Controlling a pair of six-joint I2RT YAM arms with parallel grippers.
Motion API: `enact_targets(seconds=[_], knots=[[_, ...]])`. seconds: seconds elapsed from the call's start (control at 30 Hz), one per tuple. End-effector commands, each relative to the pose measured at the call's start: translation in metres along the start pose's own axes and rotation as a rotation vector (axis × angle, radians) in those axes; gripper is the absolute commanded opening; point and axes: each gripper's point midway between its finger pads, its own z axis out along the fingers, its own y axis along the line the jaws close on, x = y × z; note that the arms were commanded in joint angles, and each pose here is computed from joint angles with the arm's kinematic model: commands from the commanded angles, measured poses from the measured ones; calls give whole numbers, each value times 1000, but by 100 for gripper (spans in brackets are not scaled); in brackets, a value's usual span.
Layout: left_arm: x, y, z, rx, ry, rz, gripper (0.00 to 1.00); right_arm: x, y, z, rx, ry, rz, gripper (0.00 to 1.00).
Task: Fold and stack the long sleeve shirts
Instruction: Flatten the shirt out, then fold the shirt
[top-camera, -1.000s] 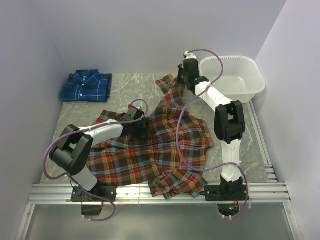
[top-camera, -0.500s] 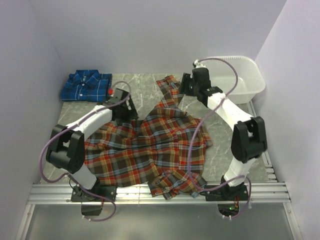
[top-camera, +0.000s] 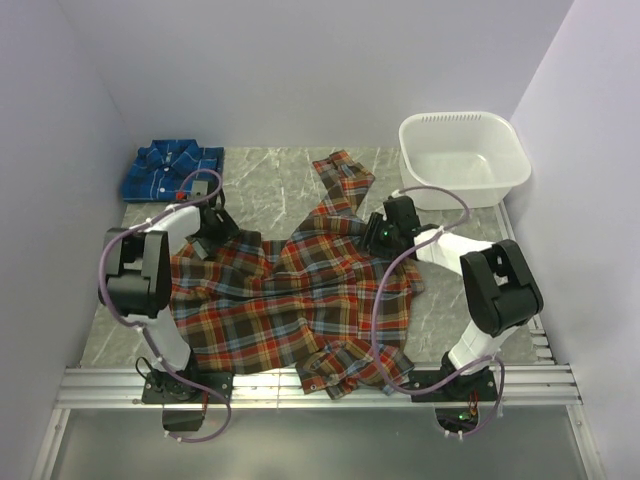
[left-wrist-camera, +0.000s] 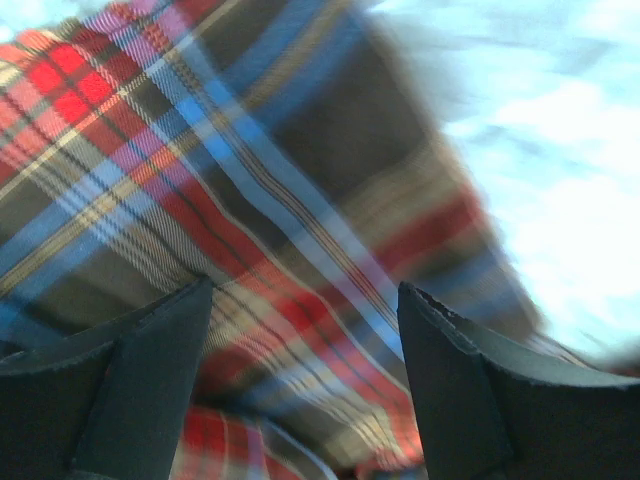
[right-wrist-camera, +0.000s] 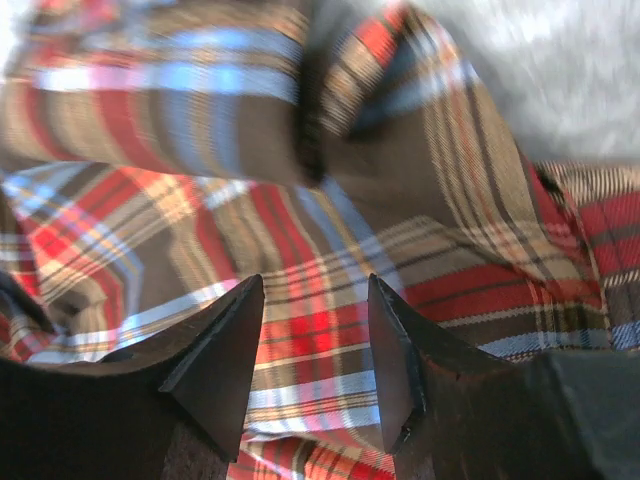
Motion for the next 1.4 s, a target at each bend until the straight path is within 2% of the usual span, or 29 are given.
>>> enact_targets(seconds=[0.0, 0.27, 0.47, 0.63, 0.73, 0.83, 1.0, 1.13, 1.37], knots=[[-4, 1, 19, -6, 35, -61, 81, 1, -6, 8, -5, -23, 107, 54], [-17, 63, 44, -116, 78, -247, 81, 32, -79, -10, 201, 25, 276, 60], [-17, 89, 39, -184, 78, -320, 82, 48, -88, -27, 226, 54, 383, 62], [-24, 95, 19, -194, 39, -324, 84, 54, -97, -42, 283, 52, 377, 63], [-39, 89, -2, -175, -2, -320, 86, 43, -96, -53, 294, 18, 335, 64], [-60, 81, -29, -145, -71, -326, 88, 17, -77, -64, 243, -38, 219, 65], [-89, 76, -61, -148, -172, -364, 88, -44, -39, -89, 181, -203, -73, 71], [-98, 70, -51, -172, -140, -398, 87, -77, -27, -95, 191, -282, -186, 79], [-109, 68, -21, -255, -85, -429, 84, -87, -19, -83, 200, -315, -266, 80]])
